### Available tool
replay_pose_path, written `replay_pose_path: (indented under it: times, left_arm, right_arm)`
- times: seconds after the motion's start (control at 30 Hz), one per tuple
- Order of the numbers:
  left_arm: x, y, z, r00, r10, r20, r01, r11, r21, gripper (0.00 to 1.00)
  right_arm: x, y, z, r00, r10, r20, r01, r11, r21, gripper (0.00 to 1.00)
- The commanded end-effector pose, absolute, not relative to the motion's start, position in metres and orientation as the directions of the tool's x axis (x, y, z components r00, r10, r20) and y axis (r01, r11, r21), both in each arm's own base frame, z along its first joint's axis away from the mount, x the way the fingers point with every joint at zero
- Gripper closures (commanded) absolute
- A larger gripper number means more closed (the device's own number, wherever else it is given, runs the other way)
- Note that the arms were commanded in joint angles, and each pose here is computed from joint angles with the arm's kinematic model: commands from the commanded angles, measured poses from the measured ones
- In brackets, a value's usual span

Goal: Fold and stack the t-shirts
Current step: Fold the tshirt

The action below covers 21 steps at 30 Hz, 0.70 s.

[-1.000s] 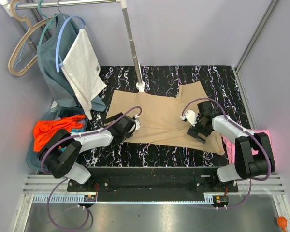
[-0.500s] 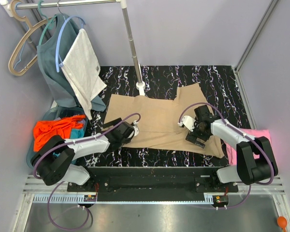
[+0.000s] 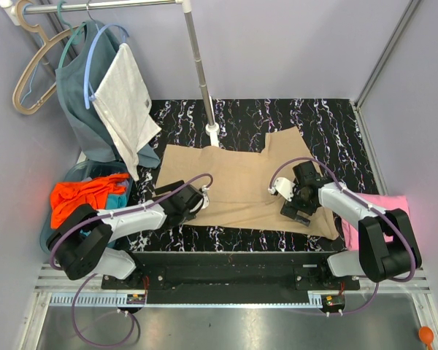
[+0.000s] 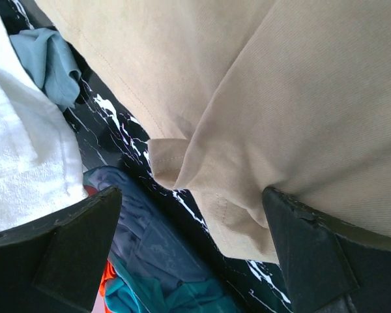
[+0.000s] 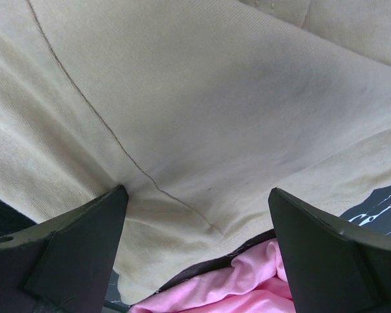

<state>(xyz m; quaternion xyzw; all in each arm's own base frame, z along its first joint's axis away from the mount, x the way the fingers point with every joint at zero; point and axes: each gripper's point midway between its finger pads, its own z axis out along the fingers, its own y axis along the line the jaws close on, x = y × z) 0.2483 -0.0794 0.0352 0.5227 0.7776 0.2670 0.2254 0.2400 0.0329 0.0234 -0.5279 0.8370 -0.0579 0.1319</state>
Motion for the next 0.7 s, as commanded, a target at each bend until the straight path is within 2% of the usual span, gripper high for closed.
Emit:
replay_pose_path:
  times: [0.0, 0.67]
  left_arm:
    - [0.176, -0.049, -0.013, -0.307, 0.94, 0.147, 0.896, 0.234, 0.377, 0.01]
    - [0.143, -0.041, -0.002, -0.211, 0.942, 0.262, 0.964, 0.155, 0.218, 0.01]
  right_arm:
    - [0.228, 0.025, 0.024, -0.387, -0.915, -0.113, -0.884, 0.403, -0.235, 0.0]
    - [0.214, 0.025, 0.022, -0.369, -0.923, -0.107, -0.899, 0.384, -0.212, 0.0]
